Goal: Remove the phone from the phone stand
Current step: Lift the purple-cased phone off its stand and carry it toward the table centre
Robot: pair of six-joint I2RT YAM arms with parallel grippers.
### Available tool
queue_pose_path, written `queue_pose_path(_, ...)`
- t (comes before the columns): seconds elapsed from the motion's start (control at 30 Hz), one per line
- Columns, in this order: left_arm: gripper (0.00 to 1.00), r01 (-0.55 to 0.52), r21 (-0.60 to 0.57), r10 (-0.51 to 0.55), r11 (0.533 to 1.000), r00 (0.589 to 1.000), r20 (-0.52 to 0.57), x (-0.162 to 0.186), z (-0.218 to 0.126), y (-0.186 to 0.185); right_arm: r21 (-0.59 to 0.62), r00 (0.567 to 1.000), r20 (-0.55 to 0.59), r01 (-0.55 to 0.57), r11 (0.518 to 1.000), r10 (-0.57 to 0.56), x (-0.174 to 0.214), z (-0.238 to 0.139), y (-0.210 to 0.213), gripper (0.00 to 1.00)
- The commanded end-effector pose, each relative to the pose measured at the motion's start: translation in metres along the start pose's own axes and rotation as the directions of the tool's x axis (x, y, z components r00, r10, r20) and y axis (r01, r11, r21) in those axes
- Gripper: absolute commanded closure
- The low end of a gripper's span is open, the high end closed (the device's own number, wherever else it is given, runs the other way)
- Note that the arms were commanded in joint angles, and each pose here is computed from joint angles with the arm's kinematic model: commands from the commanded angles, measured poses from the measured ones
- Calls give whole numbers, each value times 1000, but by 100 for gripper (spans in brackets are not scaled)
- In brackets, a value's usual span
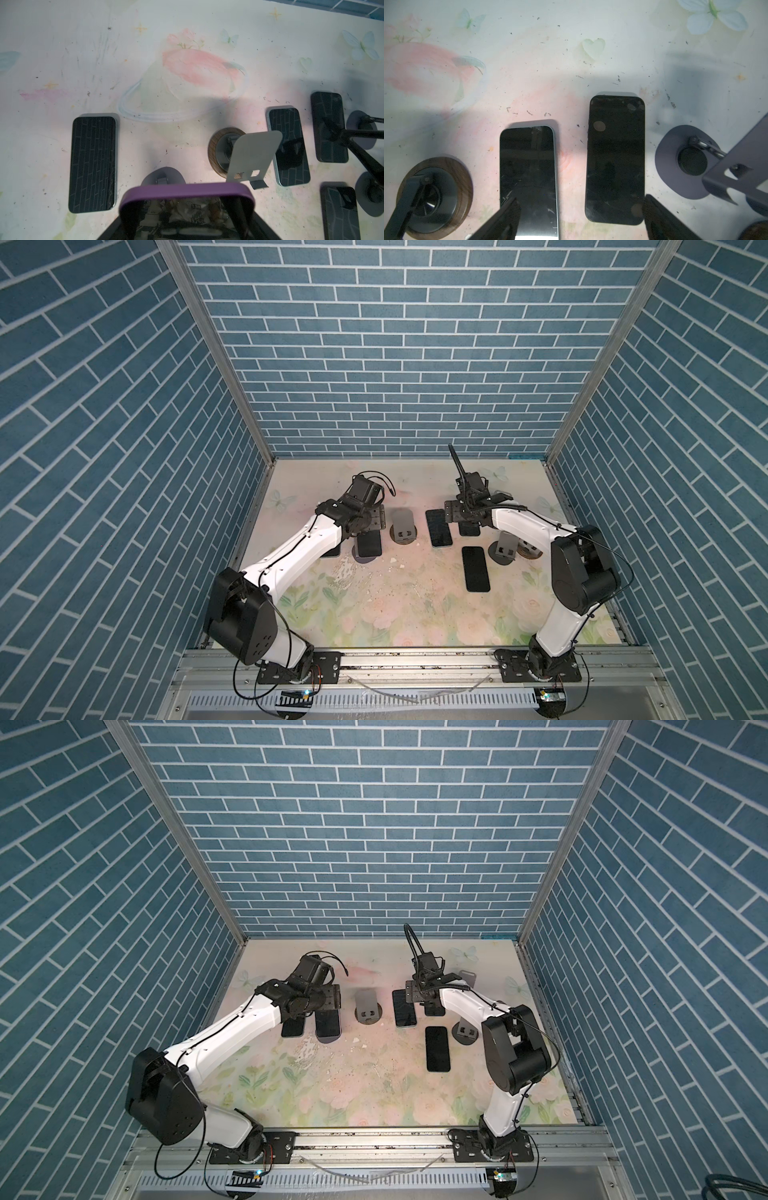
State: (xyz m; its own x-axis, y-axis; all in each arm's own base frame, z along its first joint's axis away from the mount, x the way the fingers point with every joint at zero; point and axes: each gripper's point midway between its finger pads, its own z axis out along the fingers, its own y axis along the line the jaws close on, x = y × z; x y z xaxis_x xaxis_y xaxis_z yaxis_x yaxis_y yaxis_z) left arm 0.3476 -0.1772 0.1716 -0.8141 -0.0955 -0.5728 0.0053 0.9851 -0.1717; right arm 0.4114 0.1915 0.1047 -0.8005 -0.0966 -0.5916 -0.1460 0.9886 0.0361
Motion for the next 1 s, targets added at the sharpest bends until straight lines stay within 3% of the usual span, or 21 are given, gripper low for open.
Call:
queue_pose_path(0.0,52,11,27,-12,1000,1000,8,2,-12,-13,12,999,29,-16,1000,15,0,-10,-5,8)
queue_pose_path(0.6,51,-97,73,109,993,974,-198,81,8,-80,61,999,38,-8,998,5,19,-22,-22,7)
queue_pose_path(0.97,50,-85,55,99,995,937,-335,117,25,-80,86,997,72,-23,996,16,25,-38,-34,6)
